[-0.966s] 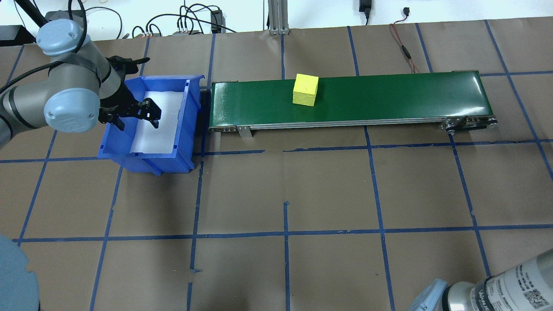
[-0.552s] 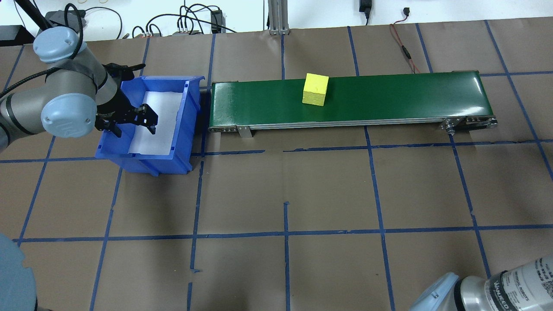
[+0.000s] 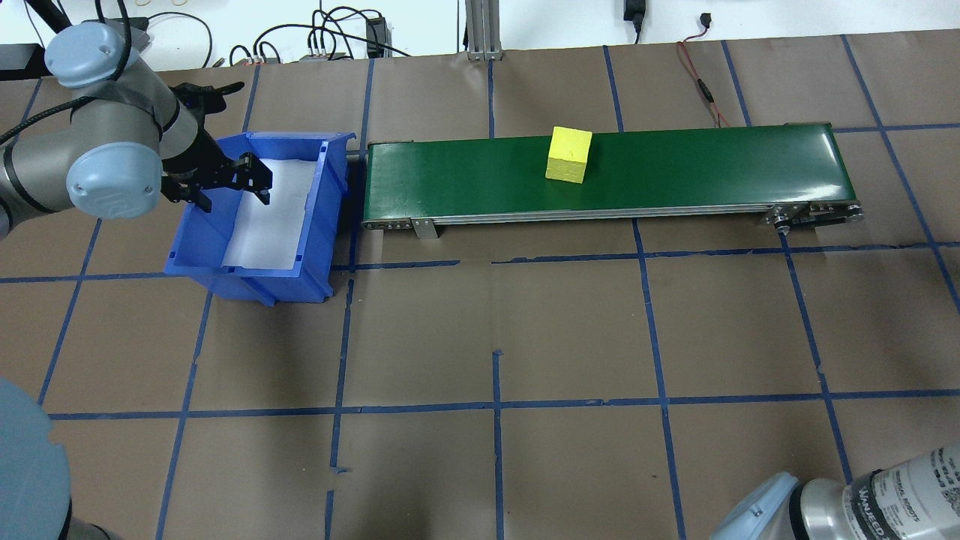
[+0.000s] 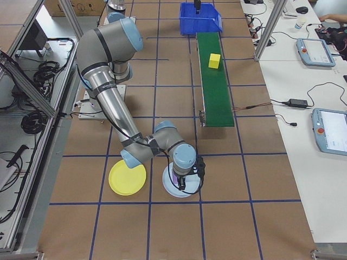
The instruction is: Move block left to right into plate
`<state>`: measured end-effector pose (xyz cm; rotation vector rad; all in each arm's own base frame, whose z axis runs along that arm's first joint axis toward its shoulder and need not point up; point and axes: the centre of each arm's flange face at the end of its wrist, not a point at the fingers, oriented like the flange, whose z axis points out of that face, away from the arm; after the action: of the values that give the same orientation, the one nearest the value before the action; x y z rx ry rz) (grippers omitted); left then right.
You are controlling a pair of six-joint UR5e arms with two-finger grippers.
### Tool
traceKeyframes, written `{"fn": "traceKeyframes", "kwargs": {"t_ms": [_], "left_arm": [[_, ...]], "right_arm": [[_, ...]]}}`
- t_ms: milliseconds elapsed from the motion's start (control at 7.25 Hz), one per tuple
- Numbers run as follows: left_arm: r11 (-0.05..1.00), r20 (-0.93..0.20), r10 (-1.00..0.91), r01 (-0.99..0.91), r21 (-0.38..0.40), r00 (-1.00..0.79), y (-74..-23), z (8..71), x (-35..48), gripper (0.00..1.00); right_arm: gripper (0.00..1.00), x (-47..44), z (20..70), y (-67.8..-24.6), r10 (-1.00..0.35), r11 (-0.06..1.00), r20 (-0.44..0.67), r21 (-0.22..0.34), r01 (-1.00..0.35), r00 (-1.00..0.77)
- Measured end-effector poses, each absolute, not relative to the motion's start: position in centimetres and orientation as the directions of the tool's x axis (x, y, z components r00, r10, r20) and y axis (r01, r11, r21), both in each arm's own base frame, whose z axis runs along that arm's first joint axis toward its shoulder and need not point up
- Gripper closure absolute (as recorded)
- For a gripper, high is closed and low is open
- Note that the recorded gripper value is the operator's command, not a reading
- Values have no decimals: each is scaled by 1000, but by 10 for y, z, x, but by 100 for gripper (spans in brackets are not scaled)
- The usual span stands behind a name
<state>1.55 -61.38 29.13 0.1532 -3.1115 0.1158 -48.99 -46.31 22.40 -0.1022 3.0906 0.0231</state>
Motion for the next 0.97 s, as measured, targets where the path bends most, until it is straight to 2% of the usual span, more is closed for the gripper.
{"fn": "traceKeyframes", "kwargs": {"t_ms": [414,690,966], "left_arm": [[984,60,-111,-119,-133,-992,-635,317,-1,0],[983,90,-105,-117,-140,-990,-658,308,-3,0],[986,100,-77,-91,-141,-992,-685,292,2,0]], "right_arm": [[0,-473,259,-473,-67,998,-28,-21,-67,-997],[0,-405,285,-524,-104,993,-47,-60,-101,-993],[0,-305,290,-587,-79,994,-95,-89,-71,-992]]}}
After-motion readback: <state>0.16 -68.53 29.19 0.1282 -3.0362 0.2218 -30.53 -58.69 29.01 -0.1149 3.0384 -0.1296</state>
